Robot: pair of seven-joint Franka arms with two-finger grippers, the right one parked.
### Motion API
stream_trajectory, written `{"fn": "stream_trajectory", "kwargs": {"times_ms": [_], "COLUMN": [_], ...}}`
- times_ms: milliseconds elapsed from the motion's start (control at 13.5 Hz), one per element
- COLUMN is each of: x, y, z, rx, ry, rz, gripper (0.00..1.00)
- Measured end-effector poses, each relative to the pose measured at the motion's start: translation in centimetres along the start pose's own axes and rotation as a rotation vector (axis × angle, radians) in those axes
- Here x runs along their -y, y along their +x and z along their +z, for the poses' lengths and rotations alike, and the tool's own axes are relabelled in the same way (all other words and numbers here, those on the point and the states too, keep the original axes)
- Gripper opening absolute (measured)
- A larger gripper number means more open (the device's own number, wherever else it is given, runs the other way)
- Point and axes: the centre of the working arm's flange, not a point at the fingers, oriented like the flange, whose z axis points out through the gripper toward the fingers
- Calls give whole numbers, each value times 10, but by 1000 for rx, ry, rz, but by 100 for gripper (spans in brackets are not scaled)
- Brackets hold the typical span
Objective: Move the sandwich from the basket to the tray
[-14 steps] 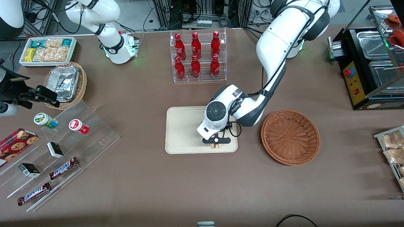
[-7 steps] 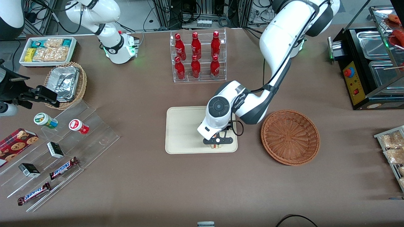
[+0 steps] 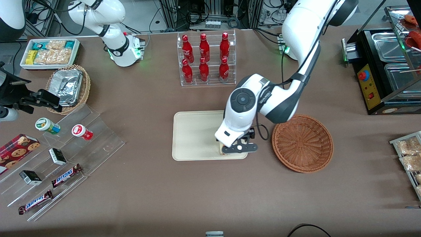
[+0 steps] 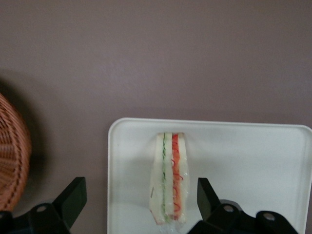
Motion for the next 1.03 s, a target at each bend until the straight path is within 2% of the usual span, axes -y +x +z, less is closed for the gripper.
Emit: {"fn": "stream_trajectory", "kwargs": {"times_ms": [296,591,1034], "x": [34,64,178], "y": [19,30,54], "z": [-39,-76,-134], "rx": [-25,-42,47], "ry": [42,53,95], "rz": [-20,-66,-63], "gripper": [100,100,100]}}
